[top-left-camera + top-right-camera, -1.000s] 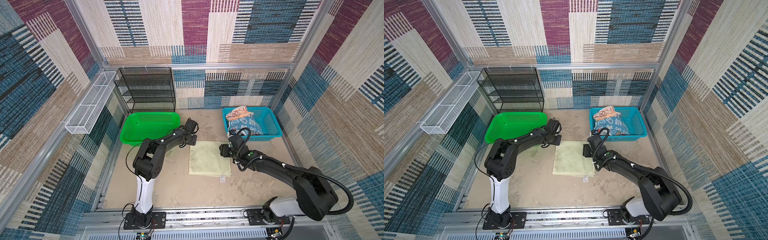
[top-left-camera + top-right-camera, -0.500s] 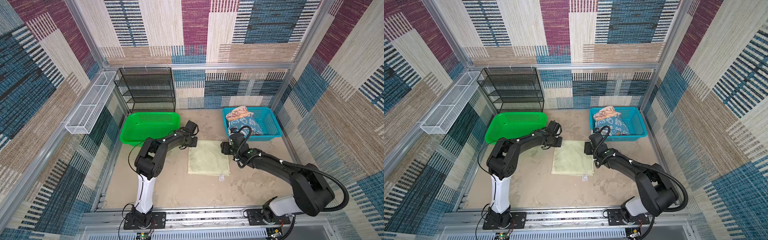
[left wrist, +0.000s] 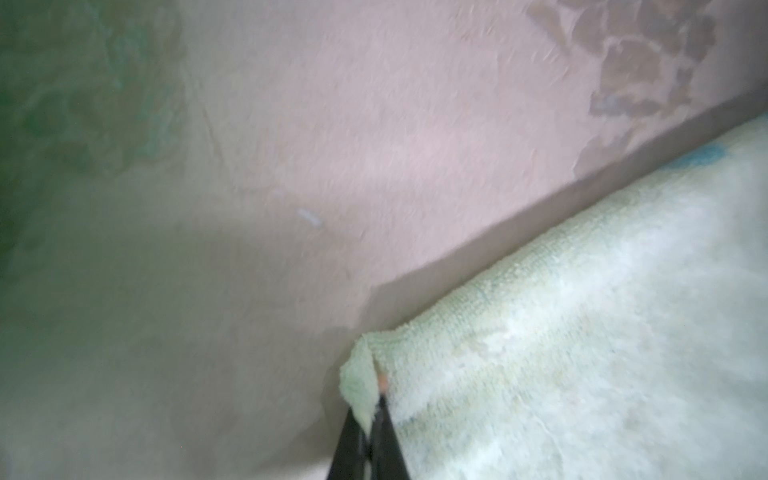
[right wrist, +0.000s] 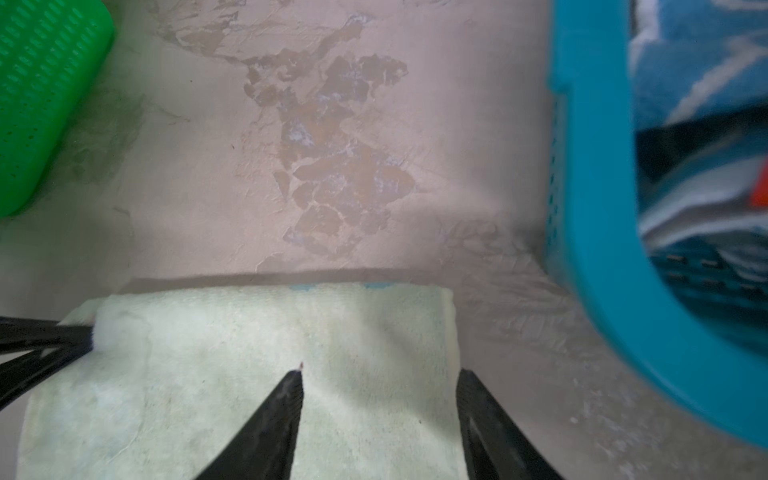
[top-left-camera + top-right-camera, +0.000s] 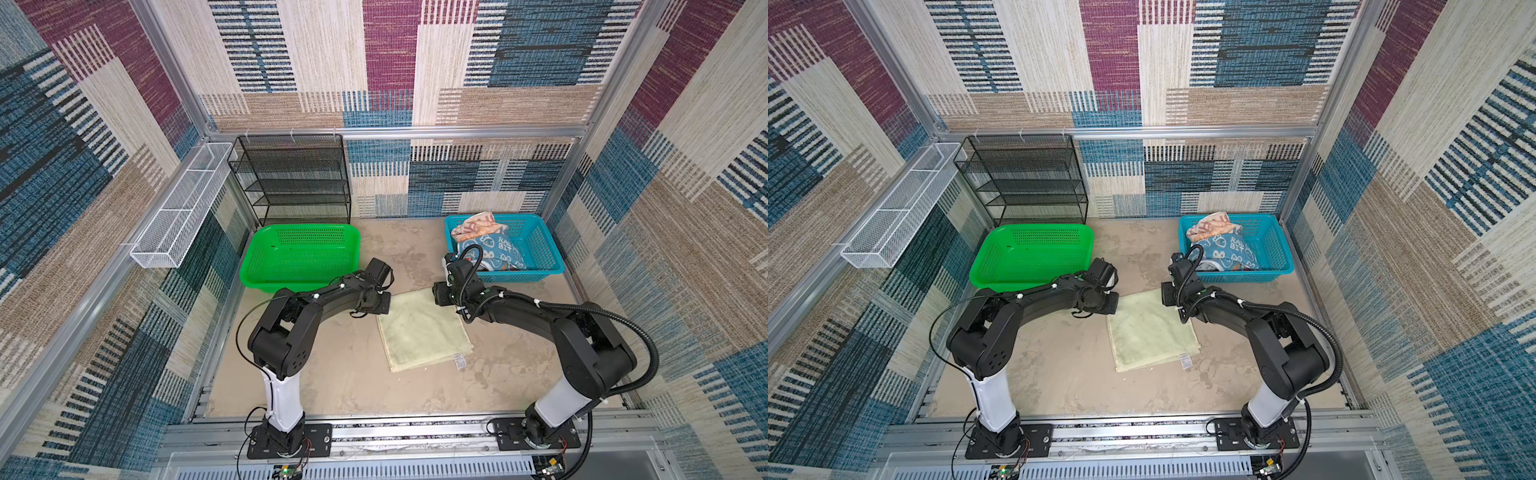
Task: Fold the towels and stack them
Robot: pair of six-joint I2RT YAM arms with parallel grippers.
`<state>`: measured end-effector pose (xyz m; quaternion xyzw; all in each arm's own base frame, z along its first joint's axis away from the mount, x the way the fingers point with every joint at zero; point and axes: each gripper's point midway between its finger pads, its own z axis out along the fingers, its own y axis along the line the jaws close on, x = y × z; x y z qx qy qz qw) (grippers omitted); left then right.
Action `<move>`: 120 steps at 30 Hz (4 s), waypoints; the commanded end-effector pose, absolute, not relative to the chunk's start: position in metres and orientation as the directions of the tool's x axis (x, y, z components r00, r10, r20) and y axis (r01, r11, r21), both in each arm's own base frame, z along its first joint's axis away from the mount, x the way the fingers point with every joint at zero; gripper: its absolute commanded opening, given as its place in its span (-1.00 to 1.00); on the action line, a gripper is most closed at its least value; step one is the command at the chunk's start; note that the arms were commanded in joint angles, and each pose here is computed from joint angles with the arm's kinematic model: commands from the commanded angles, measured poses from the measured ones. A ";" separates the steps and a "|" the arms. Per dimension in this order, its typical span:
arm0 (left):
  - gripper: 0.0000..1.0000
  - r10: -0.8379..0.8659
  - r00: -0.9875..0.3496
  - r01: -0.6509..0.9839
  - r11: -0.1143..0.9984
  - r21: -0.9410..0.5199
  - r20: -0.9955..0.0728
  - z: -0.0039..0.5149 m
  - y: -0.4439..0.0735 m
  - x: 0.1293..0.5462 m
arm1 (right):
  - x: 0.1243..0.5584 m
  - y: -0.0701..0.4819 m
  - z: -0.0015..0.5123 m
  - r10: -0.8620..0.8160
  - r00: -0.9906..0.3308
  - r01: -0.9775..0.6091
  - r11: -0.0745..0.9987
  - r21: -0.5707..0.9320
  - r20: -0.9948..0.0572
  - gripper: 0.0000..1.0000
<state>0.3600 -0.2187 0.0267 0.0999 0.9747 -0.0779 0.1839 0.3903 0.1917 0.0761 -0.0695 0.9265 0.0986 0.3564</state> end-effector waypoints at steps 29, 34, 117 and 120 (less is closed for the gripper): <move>-1.00 0.173 -0.917 0.213 0.974 -0.076 -0.358 0.027 -0.197 0.336 | 0.437 0.219 0.022 -0.134 -0.808 -0.220 0.972 0.083 -0.573 -1.00; -1.00 0.177 -0.912 0.215 0.975 -0.064 -0.369 0.031 -0.196 0.340 | 0.443 0.226 0.037 -0.137 -0.787 -0.246 0.964 0.103 -0.602 -1.00; 0.98 0.177 -0.729 0.431 0.869 -0.243 -0.661 0.080 -0.225 0.217 | 0.317 0.214 0.099 -0.096 -0.719 -0.428 0.842 0.330 -0.688 -0.11; 0.99 0.080 -0.804 0.306 0.905 -0.295 -0.589 0.066 -0.216 0.221 | 0.310 0.234 0.091 -0.144 -0.728 -0.470 0.817 0.335 -0.670 -0.11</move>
